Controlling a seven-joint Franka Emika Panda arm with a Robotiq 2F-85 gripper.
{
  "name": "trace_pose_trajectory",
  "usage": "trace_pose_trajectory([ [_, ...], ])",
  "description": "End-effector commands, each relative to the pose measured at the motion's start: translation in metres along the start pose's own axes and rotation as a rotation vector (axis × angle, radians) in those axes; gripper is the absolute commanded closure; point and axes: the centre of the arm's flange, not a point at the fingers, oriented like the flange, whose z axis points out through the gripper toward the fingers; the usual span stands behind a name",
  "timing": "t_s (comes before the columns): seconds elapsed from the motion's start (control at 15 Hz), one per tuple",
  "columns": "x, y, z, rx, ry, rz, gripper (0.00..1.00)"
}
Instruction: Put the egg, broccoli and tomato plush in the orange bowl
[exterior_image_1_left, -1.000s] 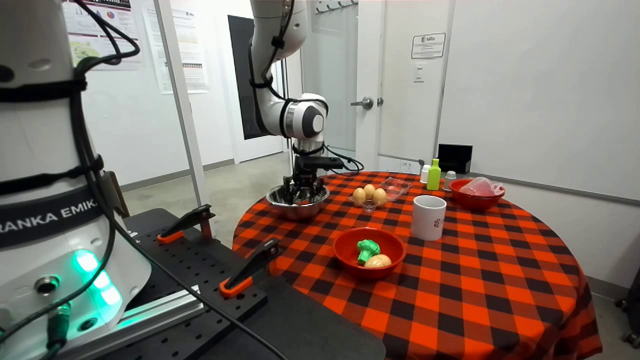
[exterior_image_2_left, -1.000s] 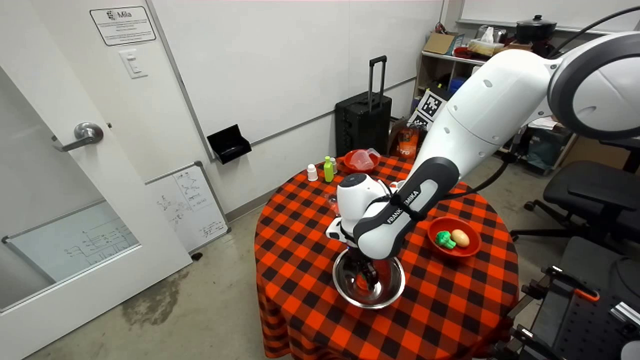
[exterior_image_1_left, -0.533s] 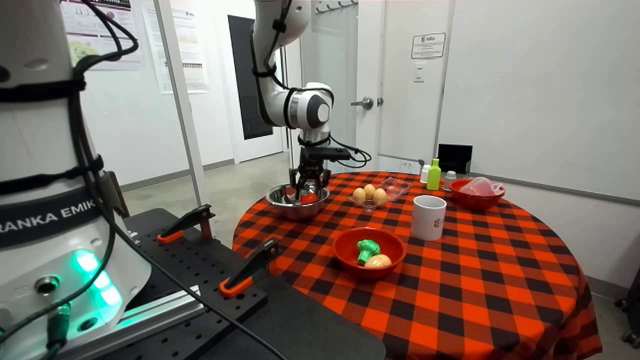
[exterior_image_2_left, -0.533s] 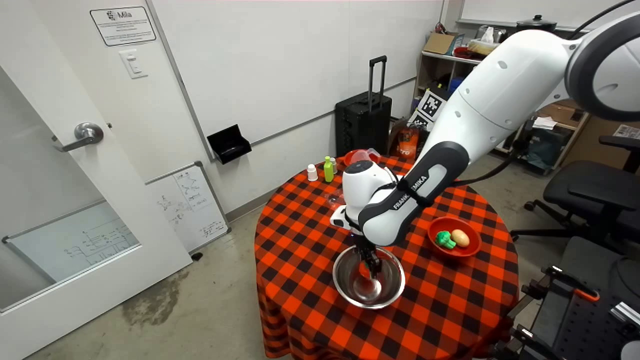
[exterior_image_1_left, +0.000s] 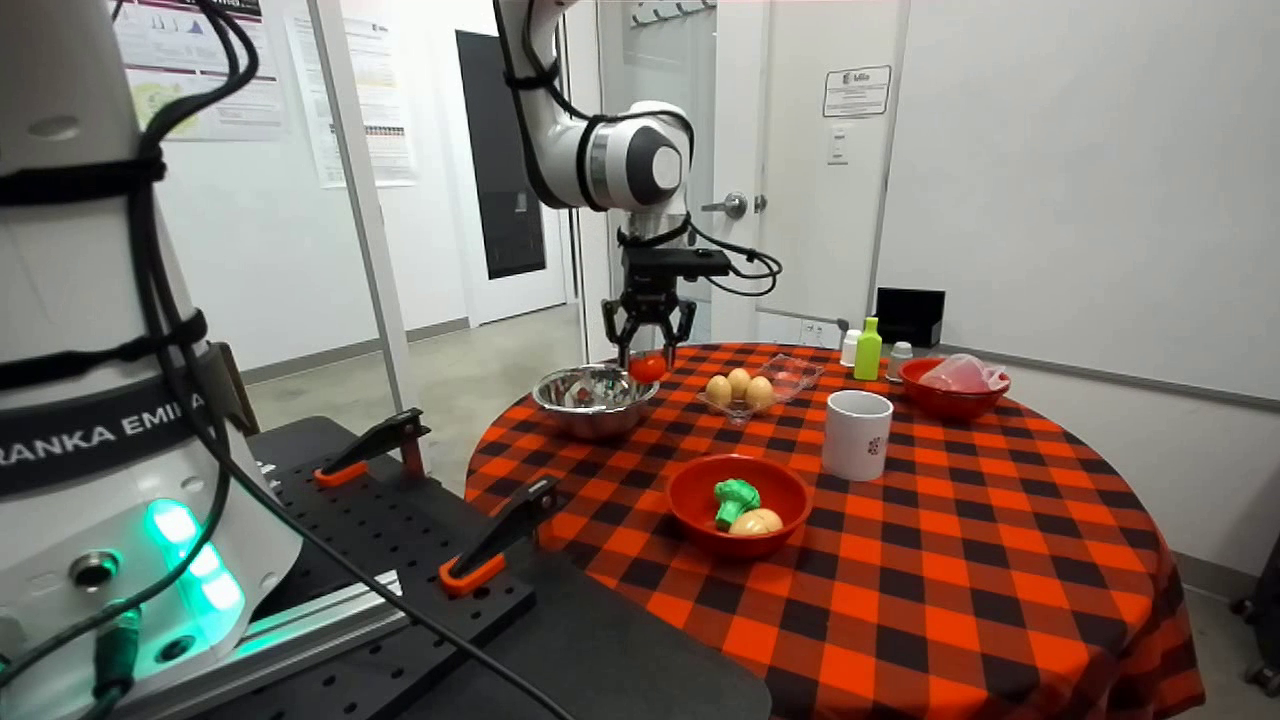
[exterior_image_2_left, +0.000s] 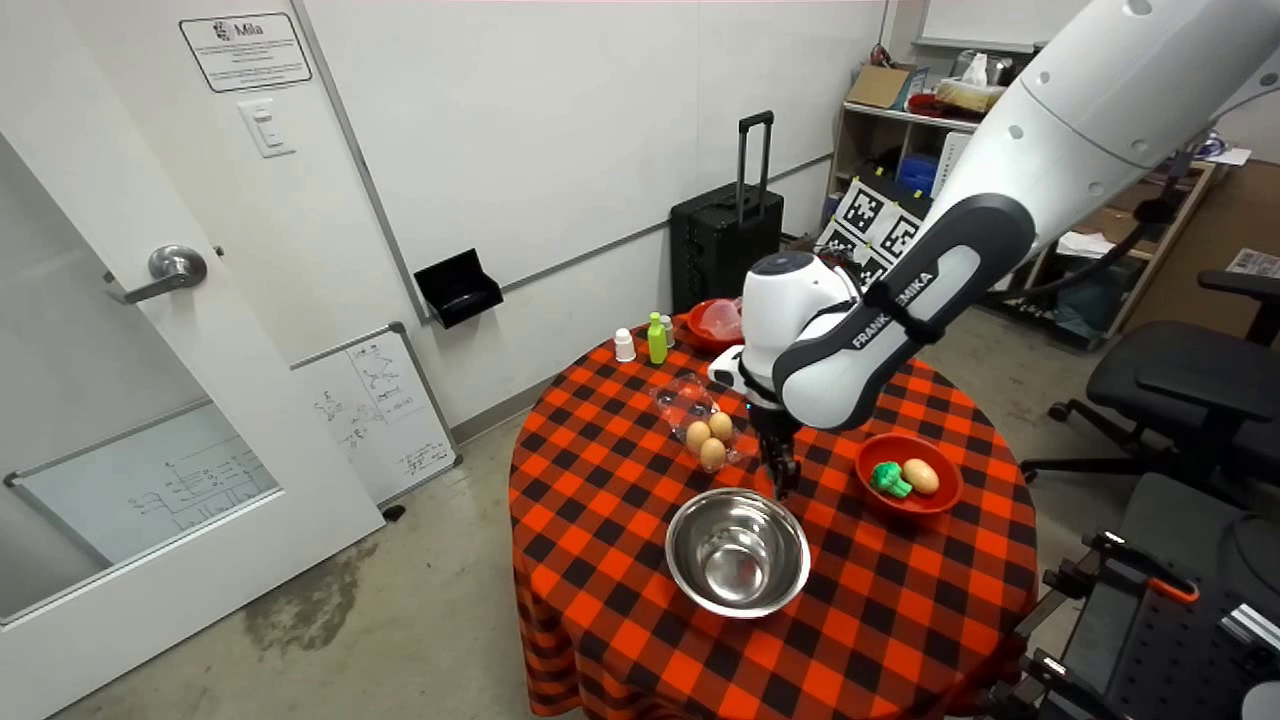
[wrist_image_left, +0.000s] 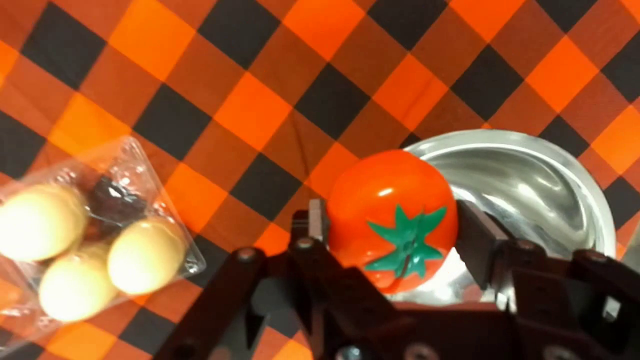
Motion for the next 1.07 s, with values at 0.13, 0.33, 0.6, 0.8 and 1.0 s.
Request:
trace_pose_trajectory([
  [0.13,-0.091,0.010,-0.024,-0.037,0.033,0.261,0.62],
  [0.33,-0.134,0.021,-0.014,-0.038,0.036,0.392,0.62],
  [0.6,-0.180,0.029,0.008,-0.031,0.043,0.532,0.62],
  [0.8,-0.200,0.031,0.019,-0.046,0.056,0.627,0.62],
  [1.0,-0.211,0.033,0.029,-0.048,0.050,0.703,0.62],
])
